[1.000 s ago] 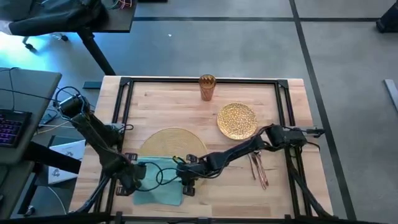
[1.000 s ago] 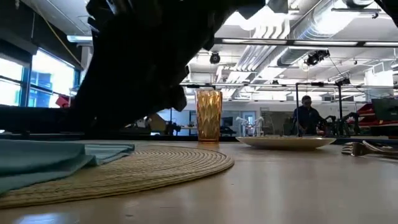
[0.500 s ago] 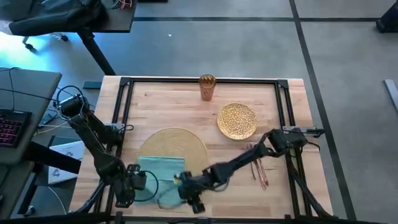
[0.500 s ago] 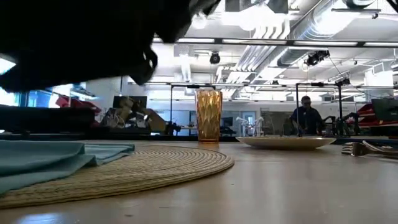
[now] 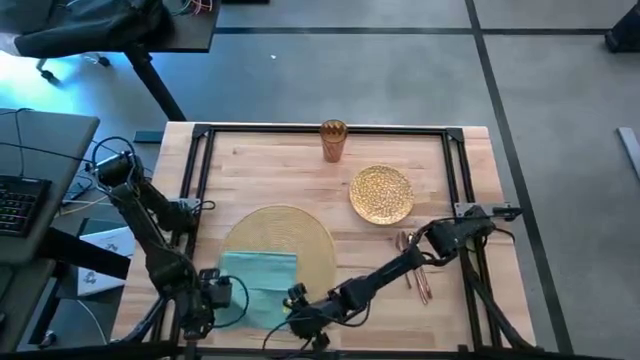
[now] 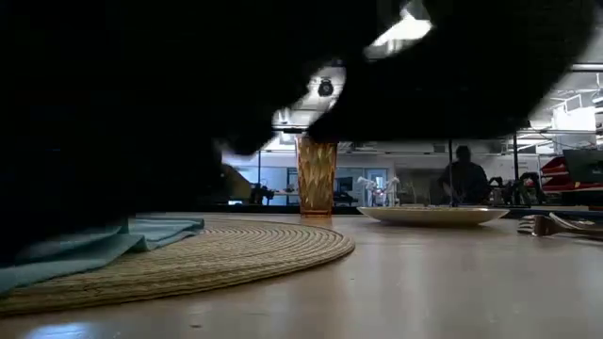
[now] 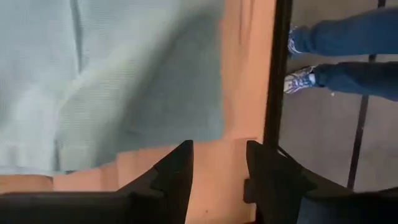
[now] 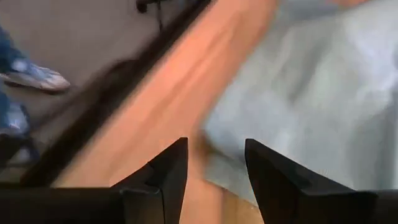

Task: Set table place
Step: Fold the blue table napkin

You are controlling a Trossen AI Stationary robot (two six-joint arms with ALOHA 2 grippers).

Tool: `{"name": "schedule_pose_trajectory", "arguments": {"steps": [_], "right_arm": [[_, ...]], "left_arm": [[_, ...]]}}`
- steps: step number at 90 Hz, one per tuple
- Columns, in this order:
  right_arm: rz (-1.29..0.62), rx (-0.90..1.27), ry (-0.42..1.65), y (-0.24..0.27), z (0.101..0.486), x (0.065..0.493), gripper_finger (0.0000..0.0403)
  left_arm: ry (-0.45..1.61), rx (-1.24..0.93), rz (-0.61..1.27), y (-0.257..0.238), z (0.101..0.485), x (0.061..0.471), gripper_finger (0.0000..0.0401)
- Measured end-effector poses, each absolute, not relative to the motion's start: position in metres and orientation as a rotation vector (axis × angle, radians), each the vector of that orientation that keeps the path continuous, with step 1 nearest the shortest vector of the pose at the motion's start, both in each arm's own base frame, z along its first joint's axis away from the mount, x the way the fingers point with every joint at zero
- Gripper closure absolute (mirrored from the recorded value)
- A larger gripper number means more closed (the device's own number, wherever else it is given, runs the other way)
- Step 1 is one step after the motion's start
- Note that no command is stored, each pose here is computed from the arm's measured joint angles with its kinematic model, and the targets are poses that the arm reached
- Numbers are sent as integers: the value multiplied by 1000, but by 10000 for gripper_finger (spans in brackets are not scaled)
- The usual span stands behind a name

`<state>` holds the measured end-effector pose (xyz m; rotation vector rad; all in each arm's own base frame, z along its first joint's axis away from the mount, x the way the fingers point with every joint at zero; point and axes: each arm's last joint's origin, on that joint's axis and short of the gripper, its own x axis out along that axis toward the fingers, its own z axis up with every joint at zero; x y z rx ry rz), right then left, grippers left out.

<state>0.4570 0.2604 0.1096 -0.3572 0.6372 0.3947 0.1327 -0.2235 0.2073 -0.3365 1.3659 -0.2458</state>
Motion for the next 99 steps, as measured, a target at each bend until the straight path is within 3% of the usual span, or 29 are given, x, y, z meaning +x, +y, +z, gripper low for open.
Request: {"name": "schedule_pose_trajectory", "arguments": {"steps": [22, 48, 58, 70, 83, 99], "right_arm": [[485, -419, 587, 258, 110, 461, 298], [480, -461, 572, 260, 98, 463, 307], [464, -469, 575, 261, 98, 463, 337], [473, -457, 558, 265, 118, 471, 394], [441, -401, 554, 267, 155, 483, 401], [321, -169, 650, 234, 193, 503, 402]], "left_arm": [[1364, -373, -244, -228, 212, 130, 268], [1367, -394, -228, -230, 212, 128, 268], [1369, -406, -218, -230, 212, 128, 268], [1376, -409, -224, -231, 212, 126, 268], [1395, -416, -237, -235, 212, 119, 268], [1292, -377, -196, -241, 212, 106, 268]]}}
